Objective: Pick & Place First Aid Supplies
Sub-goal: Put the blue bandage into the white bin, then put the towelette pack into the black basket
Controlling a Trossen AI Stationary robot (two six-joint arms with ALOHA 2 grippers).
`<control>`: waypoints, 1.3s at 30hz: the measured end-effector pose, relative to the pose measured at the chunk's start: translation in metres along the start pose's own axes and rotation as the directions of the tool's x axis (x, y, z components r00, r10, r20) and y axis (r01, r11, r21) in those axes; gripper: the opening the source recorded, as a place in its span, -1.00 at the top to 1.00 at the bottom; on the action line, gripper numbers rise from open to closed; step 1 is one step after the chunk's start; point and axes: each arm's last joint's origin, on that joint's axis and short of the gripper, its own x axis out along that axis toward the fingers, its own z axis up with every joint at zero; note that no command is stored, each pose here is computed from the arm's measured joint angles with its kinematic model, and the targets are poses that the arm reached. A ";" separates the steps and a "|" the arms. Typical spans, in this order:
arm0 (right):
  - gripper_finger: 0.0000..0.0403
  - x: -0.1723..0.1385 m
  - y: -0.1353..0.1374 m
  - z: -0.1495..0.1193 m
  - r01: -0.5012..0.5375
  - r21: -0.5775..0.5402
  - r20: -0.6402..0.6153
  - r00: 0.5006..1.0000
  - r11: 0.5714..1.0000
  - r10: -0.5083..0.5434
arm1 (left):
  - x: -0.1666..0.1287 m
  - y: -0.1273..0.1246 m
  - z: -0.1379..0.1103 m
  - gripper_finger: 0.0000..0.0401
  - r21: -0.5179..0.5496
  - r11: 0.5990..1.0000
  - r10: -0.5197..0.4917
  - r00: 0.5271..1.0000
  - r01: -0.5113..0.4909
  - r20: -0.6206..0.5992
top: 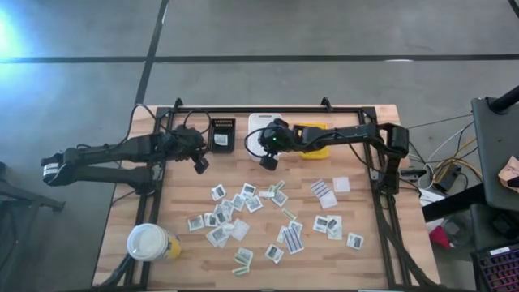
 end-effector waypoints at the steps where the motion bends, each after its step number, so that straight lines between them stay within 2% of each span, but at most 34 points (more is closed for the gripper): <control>1: 0.96 0.000 -0.001 0.000 0.001 0.004 0.001 1.000 1.000 -0.001 | 0.000 0.000 0.000 0.52 0.000 1.000 -0.006 1.000 0.006 -0.001; 10: 0.92 -0.001 -0.009 -0.003 0.015 0.044 -0.042 0.999 0.999 -0.013 | -0.001 -0.006 -0.001 0.52 -0.010 0.995 -0.100 0.995 0.100 -0.016; 13: 0.81 -0.002 -0.014 -0.003 0.024 0.057 -0.072 0.997 0.998 -0.020 | -0.002 -0.009 -0.002 0.52 -0.005 0.993 -0.121 0.992 0.121 -0.018; 18: 0.55 -0.007 -0.017 0.007 0.030 0.057 -0.052 0.998 0.998 -0.027 | -0.004 -0.017 -0.004 0.52 0.012 0.987 -0.160 0.987 0.161 -0.023; 24: 0.38 -0.031 -0.020 0.023 0.025 0.020 -0.089 0.996 1.000 -0.023 | -0.008 -0.029 -0.007 0.52 -0.009 0.976 -0.220 0.975 0.219 -0.034; 31: 0.40 -0.065 -0.009 0.022 -0.004 0.010 -0.098 0.995 1.000 0.005 | -0.008 -0.042 -0.014 0.52 -0.074 0.963 -0.264 0.960 0.258 -0.093; 39: 0.52 -0.095 0.014 0.010 -0.057 -0.007 -0.072 0.996 0.998 0.056 | -0.004 -0.055 -0.019 0.52 -0.192 0.965 -0.228 0.938 0.181 -0.261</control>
